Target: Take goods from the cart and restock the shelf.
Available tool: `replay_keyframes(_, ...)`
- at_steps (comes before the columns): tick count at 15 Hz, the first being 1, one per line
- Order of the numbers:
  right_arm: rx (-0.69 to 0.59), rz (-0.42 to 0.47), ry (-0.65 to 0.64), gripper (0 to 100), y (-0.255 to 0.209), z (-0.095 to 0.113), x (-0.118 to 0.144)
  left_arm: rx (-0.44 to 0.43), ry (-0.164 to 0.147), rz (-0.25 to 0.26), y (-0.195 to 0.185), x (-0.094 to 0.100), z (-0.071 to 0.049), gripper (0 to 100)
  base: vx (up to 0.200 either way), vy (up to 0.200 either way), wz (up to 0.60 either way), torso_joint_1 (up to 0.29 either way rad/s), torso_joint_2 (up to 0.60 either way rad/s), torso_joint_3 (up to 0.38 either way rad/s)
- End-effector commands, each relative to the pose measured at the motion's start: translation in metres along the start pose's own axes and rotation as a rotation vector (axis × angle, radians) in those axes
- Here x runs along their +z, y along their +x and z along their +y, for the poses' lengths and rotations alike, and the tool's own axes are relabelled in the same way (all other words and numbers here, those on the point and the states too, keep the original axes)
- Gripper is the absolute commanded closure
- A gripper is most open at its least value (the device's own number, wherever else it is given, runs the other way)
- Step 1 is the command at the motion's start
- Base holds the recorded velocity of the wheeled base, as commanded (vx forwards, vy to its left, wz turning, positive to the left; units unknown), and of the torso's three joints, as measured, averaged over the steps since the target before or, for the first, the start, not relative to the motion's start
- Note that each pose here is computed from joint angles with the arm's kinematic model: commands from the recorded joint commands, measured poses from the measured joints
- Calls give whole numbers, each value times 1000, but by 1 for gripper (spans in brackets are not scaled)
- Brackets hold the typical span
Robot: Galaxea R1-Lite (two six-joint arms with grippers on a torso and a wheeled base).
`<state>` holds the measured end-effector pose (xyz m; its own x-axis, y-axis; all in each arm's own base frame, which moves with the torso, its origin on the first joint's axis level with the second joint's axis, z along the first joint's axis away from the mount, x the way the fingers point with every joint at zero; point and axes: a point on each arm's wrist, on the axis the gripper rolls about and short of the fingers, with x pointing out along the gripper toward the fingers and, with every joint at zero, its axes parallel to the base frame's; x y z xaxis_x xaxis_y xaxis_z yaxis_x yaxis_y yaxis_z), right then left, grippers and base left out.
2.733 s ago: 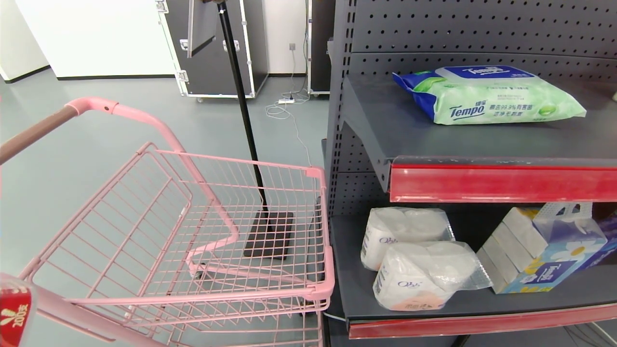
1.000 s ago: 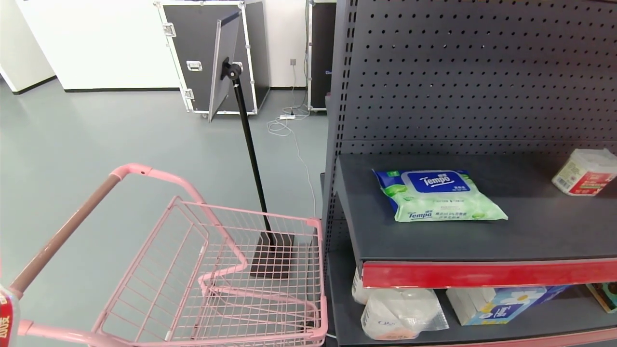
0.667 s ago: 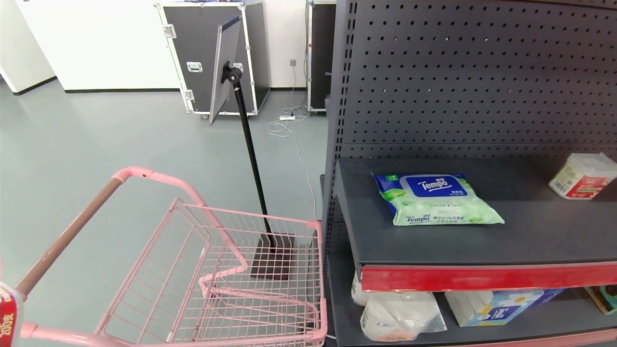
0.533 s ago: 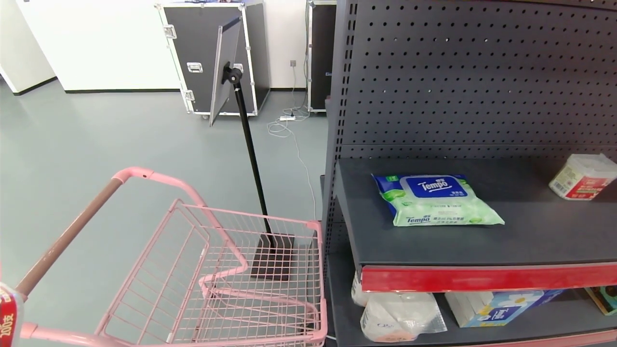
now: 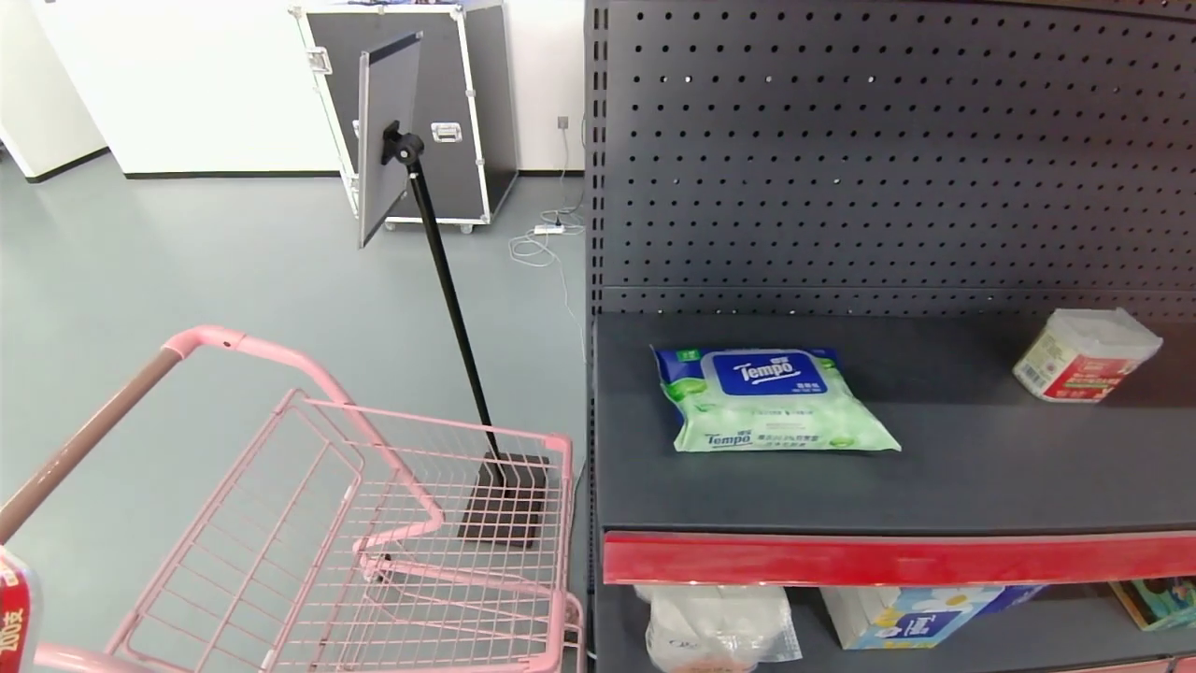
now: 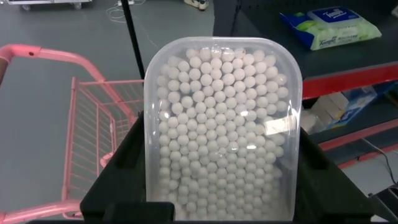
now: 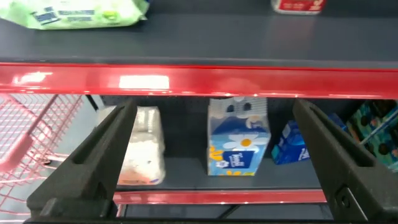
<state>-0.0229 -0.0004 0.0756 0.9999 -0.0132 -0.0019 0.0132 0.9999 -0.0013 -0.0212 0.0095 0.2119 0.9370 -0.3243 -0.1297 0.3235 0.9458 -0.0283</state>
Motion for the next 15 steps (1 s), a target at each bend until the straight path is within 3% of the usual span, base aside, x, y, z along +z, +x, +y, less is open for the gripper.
replay_keyframes(1,1,0,0,0,0,0,0,-1,2,2,0,0,0,100,0,-200,0,2,-2,7)
replay_keyframes(15,2,0,0,0,0,0,0,-4,23,-7,-1,-1,0,100,0,-200,0,1,2,2)
